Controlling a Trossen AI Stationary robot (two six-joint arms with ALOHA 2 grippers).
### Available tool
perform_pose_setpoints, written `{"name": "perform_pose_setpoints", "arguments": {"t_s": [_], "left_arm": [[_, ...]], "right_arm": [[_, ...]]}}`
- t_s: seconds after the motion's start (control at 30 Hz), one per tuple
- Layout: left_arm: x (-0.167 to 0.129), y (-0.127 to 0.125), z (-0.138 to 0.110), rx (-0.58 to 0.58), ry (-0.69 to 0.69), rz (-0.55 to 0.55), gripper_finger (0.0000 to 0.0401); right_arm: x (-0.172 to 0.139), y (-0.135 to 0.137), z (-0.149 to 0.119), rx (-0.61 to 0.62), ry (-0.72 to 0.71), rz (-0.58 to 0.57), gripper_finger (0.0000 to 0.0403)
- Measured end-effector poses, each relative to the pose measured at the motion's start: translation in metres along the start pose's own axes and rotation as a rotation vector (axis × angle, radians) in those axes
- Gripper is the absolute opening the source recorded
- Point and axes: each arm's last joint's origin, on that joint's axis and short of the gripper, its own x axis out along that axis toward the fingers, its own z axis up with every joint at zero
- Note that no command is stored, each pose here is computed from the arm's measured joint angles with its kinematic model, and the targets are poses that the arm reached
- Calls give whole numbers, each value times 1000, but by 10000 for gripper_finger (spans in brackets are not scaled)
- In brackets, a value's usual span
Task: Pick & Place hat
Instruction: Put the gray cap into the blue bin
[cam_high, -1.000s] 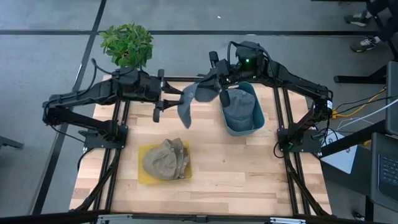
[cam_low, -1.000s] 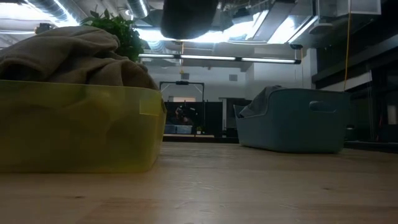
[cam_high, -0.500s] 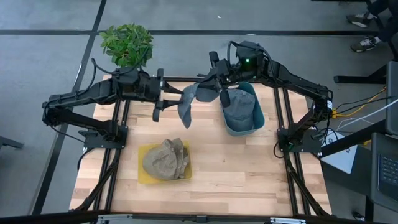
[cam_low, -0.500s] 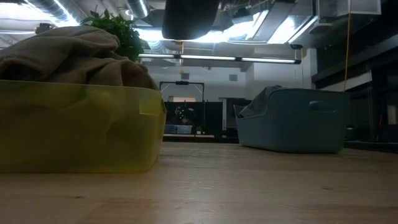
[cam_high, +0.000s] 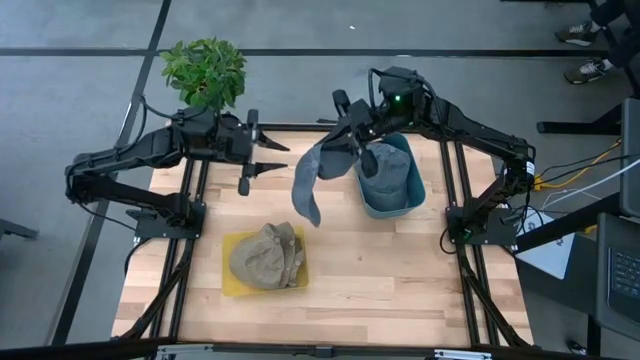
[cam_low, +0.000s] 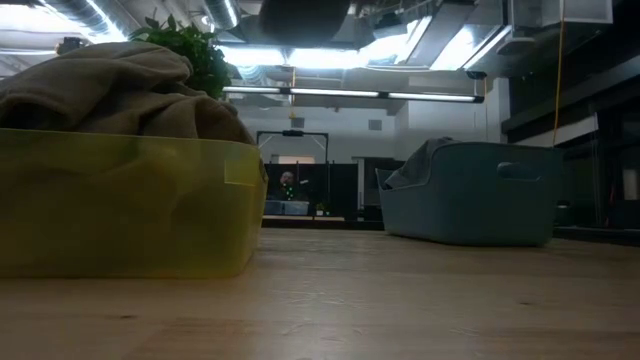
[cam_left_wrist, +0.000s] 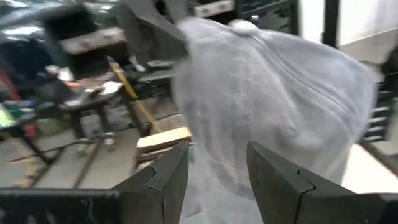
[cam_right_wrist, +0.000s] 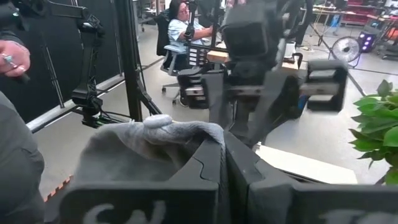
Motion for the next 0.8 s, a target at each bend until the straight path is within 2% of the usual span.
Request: {"name": "perform_pose_setpoints", "arguments": {"t_s": [0.43,0.8], "left_arm": [[23,-1,-2,-86,-52,-139,157],[41,5,-7,-82,-71,-147,157]], "right_arm": [[0,0,1,-8,-6,-1,3],[0,0,1,-11,-8,-2,3]]}}
